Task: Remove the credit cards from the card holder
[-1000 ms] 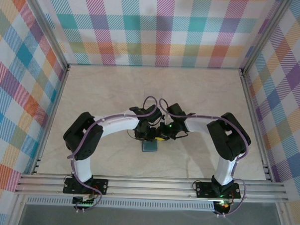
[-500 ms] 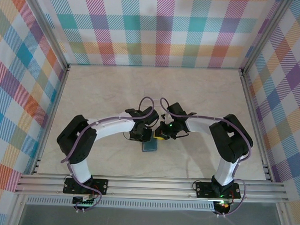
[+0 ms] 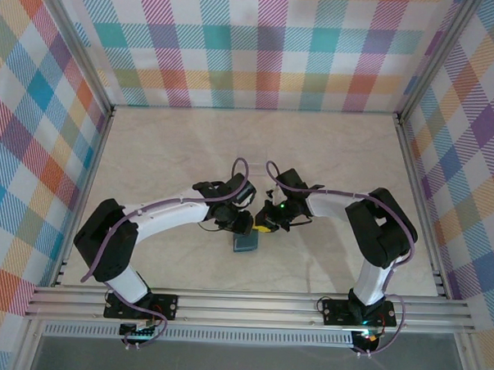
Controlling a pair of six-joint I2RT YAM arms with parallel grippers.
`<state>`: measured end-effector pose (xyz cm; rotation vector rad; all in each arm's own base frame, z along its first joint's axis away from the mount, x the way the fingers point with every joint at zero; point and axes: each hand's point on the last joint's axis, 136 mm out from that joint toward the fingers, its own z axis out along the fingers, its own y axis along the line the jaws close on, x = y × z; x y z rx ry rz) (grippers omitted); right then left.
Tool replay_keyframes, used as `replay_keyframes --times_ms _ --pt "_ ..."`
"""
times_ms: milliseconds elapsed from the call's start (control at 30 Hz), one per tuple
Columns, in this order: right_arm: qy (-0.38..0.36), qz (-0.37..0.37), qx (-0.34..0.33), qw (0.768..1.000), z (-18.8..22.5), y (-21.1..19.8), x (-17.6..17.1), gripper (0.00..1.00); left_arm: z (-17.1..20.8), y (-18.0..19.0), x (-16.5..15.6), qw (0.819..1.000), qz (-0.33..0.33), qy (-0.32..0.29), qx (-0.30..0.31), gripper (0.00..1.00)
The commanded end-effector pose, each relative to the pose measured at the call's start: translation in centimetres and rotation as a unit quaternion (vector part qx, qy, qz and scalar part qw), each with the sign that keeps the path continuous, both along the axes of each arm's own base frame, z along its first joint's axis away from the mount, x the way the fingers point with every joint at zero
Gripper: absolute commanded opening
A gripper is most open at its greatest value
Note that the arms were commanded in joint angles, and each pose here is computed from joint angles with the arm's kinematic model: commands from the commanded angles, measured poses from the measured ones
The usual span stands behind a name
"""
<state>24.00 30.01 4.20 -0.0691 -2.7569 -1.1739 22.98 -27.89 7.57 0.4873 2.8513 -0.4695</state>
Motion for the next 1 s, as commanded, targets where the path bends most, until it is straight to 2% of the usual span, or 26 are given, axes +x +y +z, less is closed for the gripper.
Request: replay_keyframes --times_ms 0,167,500,567,733,967 --pt "0.023 -0.001 0.024 0.999 1.5 0.6 -0.2 0.05 -0.6 -0.1 -0.8 0.999 -0.031 0.008 -0.001 0.31" --pt "0.03 0.0 0.028 0.999 1.5 0.8 -0.2 0.04 -2.0 0.6 -0.7 0.999 -0.032 0.014 0.027 0.36" --pt "0.034 0.0 0.028 0.999 1.6 0.8 -0.1 0.03 -4.2 0.7 -0.7 0.998 -0.025 0.031 0.048 0.37" --pt "0.035 0.0 0.027 0.999 1.5 0.8 -0.2 0.02 -4.4 1.0 -0.5 0.998 -0.019 0.026 0.056 0.34" --pt "0.035 0.0 0.021 0.999 1.5 0.6 -0.3 0.02 -4.2 2.3 0.4 0.996 0.003 0.001 0.09 0.19" --pt "0.024 0.004 -0.008 1.0 0.9 -0.2 -0.3 0.01 -3.3 3.2 0.9 0.994 0.023 -0.016 0.102 0.09"
